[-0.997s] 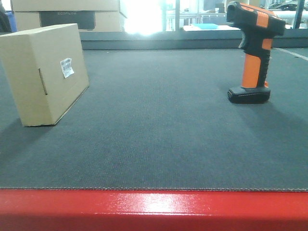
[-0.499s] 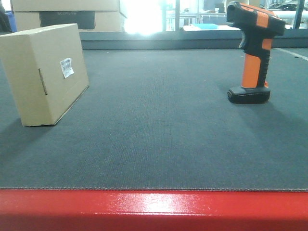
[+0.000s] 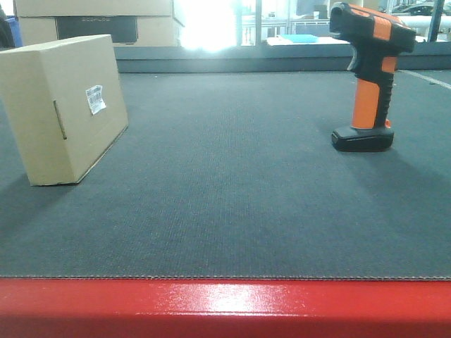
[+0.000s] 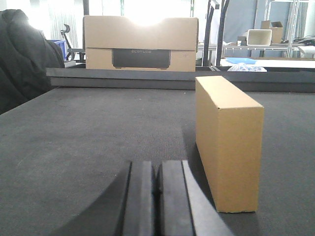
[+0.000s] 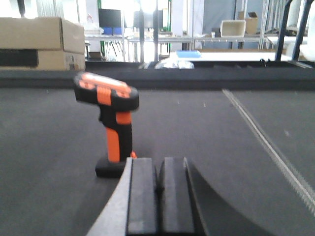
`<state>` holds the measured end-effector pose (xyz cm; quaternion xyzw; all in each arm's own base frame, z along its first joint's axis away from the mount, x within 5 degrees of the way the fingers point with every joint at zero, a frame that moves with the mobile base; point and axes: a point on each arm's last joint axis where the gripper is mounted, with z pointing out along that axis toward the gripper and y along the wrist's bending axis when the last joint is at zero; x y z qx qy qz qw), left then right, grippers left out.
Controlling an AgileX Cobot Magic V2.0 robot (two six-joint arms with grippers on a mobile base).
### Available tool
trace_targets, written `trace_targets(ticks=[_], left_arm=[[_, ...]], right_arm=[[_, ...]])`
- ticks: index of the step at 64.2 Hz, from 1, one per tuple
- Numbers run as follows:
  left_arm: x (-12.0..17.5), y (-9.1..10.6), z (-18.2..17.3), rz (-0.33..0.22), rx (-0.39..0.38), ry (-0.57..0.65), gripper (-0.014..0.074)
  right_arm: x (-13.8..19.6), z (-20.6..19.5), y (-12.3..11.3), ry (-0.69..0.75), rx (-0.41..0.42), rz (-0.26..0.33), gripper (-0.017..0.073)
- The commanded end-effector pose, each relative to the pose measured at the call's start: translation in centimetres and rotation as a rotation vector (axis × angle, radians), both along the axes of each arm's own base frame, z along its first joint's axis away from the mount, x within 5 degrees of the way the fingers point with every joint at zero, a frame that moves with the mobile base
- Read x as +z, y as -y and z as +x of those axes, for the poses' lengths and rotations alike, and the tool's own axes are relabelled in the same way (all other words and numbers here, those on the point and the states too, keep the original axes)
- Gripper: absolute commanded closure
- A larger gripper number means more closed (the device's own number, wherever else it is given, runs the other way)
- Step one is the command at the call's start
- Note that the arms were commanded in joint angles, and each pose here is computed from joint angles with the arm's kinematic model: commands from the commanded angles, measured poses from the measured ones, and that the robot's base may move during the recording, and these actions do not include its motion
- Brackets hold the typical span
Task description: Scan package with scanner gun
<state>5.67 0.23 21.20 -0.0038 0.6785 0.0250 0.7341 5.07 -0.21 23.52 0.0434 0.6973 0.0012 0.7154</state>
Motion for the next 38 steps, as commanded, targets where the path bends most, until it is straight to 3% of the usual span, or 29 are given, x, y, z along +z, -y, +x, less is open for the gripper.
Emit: trace_targets(ticks=[1,15,25,38], left_arm=[[0.3,0.0,-0.1,0.002,-0.002,0.025,0.0704],[0.3,0.0,-0.1,0.002,-0.002,0.025,0.0704],[0.3,0.0,-0.1,0.002,-0.002,0.025,0.0704],[0.3,0.0,-0.1,0.002,-0.002,0.025,0.0704]], right_arm=[[-1.1,0.2,0.1,0.006,-0.017,0.000,0.0713],[-2.8,0.6,0.3,-0.001,-0.030,0.001,0.0713],[-2.9,0.6,0.3,-0.022,-0.037,-0.049,0.0713],[-3.1,0.5,0.5,-0.035,-0.076,-0.011,0.0713]])
